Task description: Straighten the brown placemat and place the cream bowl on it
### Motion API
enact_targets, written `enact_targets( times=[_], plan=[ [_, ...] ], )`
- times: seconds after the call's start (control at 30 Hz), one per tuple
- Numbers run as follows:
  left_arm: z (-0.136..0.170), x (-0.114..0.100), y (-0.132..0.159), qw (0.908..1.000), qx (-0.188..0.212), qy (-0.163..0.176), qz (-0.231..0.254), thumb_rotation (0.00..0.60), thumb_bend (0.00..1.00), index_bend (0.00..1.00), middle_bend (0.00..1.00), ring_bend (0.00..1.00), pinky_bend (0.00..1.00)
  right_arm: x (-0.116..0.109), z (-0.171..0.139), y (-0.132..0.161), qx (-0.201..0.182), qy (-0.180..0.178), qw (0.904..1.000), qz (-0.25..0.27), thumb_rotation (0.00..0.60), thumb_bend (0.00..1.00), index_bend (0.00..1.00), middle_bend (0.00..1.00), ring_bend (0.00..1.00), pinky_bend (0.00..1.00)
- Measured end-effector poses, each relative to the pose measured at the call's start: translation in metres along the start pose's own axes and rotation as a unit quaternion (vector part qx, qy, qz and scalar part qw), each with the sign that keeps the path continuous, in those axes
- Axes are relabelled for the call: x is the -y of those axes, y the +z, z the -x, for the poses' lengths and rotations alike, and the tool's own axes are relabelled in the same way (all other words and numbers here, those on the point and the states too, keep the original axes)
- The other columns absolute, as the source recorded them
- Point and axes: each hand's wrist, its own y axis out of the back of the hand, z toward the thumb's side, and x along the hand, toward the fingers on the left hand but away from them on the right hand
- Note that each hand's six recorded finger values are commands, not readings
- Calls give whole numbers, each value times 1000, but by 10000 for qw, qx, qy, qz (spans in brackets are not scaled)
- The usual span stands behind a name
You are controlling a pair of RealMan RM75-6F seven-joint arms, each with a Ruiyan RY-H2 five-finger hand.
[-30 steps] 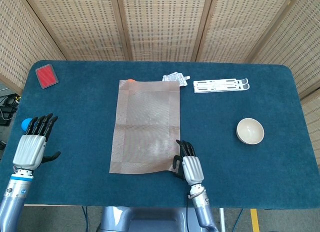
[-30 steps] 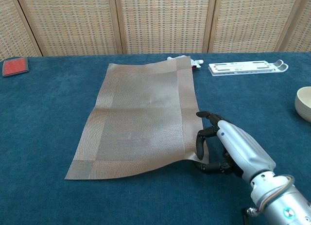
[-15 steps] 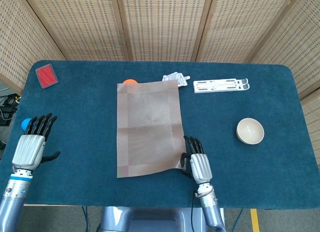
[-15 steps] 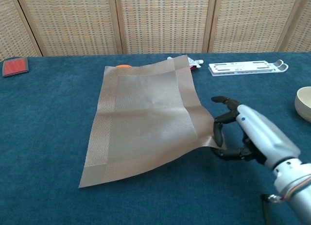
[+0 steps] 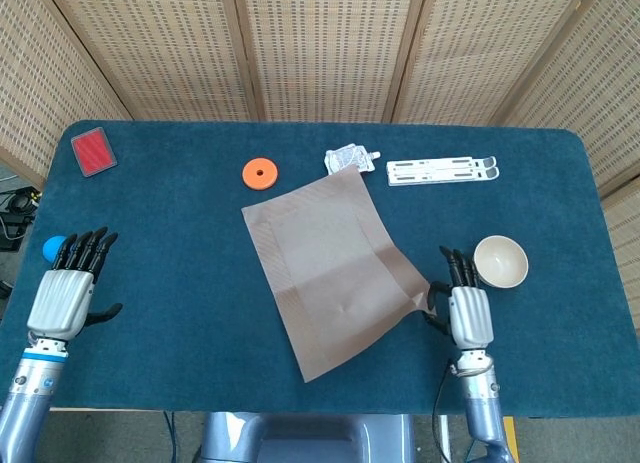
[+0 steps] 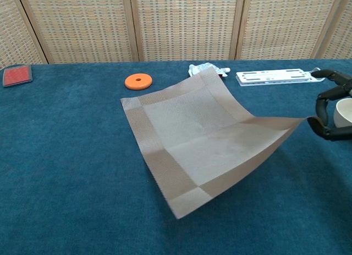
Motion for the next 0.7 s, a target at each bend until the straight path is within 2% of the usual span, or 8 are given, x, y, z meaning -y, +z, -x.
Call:
enact_targets(
  times=[0.2, 0.37, 0.47, 0.5, 0.6, 0.7],
  plan=[
    [0, 3, 3, 10000, 38, -28, -43, 600, 125, 0, 0, 0, 0, -22, 34, -38, 560, -117, 9979, -304, 600, 575, 751, 153, 0, 0],
    [0, 4, 4, 10000, 41, -48, -75, 600, 125, 0, 0, 0, 0, -40, 62, -58, 824, -252, 9946, -581, 600, 561, 719, 139, 0, 0],
    [-1, 7, 5, 9999, 61, -82, -115, 600, 125, 0, 0, 0, 0, -54, 73, -73, 1023, -297, 9913, -774, 600, 436, 555, 42, 0, 0],
    [-1, 8, 6, 9998, 67, -96, -131, 600, 125, 0, 0, 0, 0, -59, 76, -77, 1087, -292, 9901, -839, 600, 376, 470, 13, 0, 0],
    [-2, 13, 9, 9997, 105, -146, -188, 600, 125, 0, 0, 0, 0, -79, 78, -87, 1199, -331, 9864, -1071, 600, 284, 276, 0, 0, 0],
    [-3, 16, 14, 9994, 157, -191, -228, 600, 125, 0, 0, 0, 0, -92, 73, -94, 1312, -342, 9839, -1164, 600, 250, 197, 0, 0, 0]
  ],
)
